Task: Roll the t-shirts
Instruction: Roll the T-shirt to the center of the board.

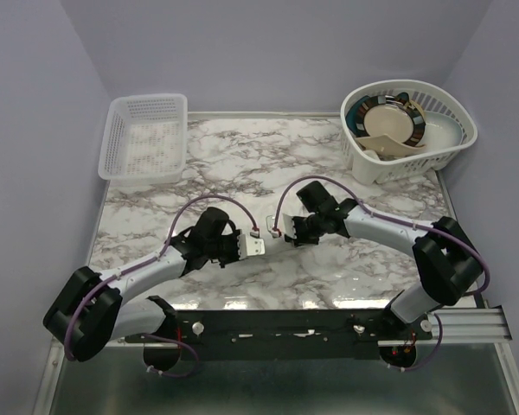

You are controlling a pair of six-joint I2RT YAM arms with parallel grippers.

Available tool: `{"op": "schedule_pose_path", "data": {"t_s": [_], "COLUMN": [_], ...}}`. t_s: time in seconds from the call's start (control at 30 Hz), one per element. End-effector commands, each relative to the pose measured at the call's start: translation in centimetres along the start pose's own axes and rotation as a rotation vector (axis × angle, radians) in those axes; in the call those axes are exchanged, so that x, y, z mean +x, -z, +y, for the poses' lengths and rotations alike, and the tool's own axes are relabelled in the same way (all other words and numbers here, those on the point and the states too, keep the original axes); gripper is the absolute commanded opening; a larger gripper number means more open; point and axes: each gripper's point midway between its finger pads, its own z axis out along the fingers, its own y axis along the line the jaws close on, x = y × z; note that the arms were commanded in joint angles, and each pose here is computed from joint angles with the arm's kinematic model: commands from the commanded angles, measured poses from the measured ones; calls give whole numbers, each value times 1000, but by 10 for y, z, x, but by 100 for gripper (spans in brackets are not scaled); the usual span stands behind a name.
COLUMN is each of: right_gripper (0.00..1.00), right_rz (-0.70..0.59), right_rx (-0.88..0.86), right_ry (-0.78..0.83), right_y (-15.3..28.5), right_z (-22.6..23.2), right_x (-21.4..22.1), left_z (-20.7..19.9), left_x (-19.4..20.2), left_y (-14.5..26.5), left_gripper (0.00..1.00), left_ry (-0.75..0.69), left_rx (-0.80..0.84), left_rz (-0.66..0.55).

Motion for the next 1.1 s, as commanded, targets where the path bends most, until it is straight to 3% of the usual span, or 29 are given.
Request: {"op": "schedule_pose_path", "data": {"t_s": [0.0, 0.13, 0.3, 0.63, 0.9, 1.07], "right_gripper": [1, 1, 1, 1, 1, 1], "right_rz": [-16, 11, 24, 59, 70, 109], "right_rx": [-109, -278, -422, -621, -735, -770], "right_ry": [-47, -119, -220, -328, -424, -469], "right_y": [7, 15, 27, 17, 10, 1], "right_z": [21, 49, 66, 62, 50, 43], "right_x": [-9, -5, 3, 15, 19, 30], "left_z": [-12, -34, -20, -26, -2, 11], "left_x": [-22, -28, -43, -18, -4, 6], "left_y": [8, 19, 28, 28, 22, 14], "left_gripper": [7, 0, 0, 0, 0, 0], "left_ry": [73, 243, 288, 421, 504, 629], "left_rx": [123, 297, 337, 595, 581, 609], "left_rz": [-52, -50, -106, 5, 7, 13]}}
